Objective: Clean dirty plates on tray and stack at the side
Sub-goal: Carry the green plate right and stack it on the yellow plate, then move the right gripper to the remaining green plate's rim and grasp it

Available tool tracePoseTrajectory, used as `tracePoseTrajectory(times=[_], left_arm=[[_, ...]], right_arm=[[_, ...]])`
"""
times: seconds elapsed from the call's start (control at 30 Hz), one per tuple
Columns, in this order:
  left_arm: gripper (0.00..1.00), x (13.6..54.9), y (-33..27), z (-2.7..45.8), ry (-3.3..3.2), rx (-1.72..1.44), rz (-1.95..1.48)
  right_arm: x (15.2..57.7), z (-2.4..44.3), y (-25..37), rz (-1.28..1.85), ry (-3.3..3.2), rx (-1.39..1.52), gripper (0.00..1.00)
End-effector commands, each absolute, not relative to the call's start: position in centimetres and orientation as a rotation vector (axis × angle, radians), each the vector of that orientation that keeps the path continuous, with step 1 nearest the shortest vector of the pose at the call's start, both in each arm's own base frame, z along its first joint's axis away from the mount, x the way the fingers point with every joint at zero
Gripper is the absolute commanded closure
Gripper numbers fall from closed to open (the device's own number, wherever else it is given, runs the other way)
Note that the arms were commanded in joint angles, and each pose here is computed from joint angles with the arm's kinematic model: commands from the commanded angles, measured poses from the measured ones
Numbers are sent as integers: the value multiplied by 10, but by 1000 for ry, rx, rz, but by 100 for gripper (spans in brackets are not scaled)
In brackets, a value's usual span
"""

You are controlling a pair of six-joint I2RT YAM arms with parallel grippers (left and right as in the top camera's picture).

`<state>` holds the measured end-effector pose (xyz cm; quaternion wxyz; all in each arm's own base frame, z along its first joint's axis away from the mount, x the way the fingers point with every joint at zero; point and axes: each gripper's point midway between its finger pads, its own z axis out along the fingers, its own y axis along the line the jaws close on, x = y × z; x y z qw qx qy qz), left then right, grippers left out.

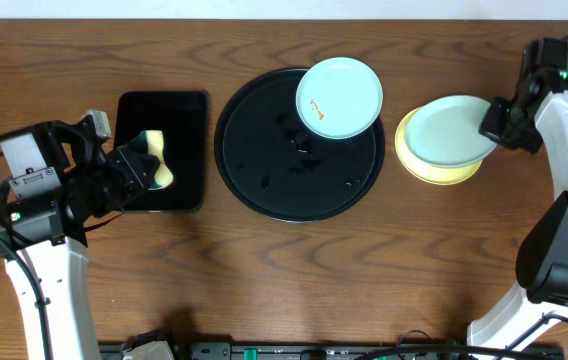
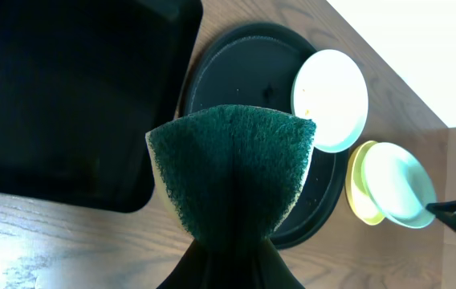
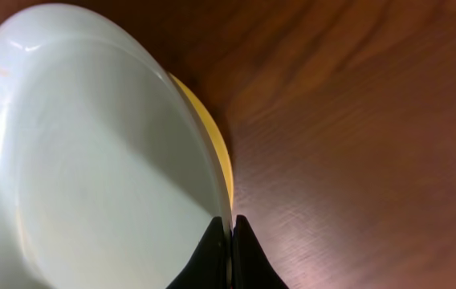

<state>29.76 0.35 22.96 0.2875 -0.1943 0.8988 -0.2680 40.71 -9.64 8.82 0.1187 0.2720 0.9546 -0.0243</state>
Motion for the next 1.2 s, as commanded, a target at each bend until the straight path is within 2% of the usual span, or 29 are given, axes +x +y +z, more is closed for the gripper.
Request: tracePoseTrajectory(times=[0.0,0.07,0.13,0.2,0.23,0.3,0.5,0.7,0.83,0.93,1.17], left_arm=[[92,298,4,226,2408,-493,-697],[92,299,4,226,2405,-491,-696],[92,299,4,226,2406,-481,-693],[92,299,4,226,2407,-473,-690],[92,299,4,226,2407,-473,-689],[92,299,4,226,2407,-473,-689],[92,300,5,225,2409,-470,-689],[92,302,5,219,2429,-483,-697],[92,303,6,214,2443,-493,-703],[92,304,6,213,2447,-497,-705],[92,302,5,212,2456,-503,-708]], right_arm=[[407,71,-81,67,2815,789,96],[409,67,-75,109,2822,735,82],[408,67,-75,104,2831,701,60],[407,66,-75,98,2841,674,29],[407,67,-75,99,2849,656,18],[405,68,-71,121,2869,610,11],[421,93,-15,488,2831,175,18],[440,113,38,493,2752,-161,23],[455,124,77,384,2679,-353,18],[470,132,100,300,2596,-456,8],[514,144,124,221,2394,-525,10]])
